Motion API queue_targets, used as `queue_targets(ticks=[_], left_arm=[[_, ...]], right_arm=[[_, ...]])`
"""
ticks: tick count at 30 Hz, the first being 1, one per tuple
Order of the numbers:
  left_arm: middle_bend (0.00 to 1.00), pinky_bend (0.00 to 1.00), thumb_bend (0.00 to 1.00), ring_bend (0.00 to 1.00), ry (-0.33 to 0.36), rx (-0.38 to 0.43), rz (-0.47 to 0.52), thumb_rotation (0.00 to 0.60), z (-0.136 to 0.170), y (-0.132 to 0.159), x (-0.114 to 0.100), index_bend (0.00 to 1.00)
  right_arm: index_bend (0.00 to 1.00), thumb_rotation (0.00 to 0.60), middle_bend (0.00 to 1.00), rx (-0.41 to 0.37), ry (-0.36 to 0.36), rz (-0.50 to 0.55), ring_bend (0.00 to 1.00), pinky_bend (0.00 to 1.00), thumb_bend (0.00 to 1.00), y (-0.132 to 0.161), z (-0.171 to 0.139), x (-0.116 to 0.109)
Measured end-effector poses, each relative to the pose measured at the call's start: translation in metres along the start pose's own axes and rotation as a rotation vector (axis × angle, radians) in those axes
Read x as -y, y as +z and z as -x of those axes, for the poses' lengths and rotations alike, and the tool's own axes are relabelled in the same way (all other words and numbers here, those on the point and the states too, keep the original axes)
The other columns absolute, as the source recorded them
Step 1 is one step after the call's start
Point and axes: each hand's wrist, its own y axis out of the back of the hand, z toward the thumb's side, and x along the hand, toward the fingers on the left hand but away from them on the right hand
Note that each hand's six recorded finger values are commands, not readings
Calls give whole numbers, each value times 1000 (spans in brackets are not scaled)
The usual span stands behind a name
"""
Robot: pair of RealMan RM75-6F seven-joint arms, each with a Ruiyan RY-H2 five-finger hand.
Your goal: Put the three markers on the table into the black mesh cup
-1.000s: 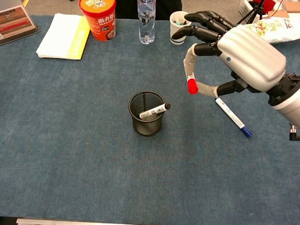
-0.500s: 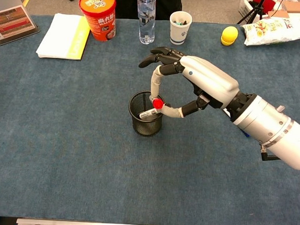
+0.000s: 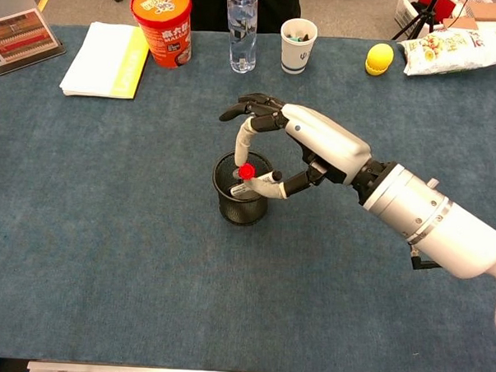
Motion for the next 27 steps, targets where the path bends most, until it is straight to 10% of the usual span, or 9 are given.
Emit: queue_targets(ticks=[8,27], left_arm=[[19,79,230,0,5,-4,1,600,0,-2,-1,259],[19,79,230,0,11,7,13,600,-5,-3,1,259]], right_arm=[[2,600,72,-8,-20,-28,0,0,283,-1,0,-10],[530,600,249,37,-153,-503,41,47,286,-29,-66,-109]])
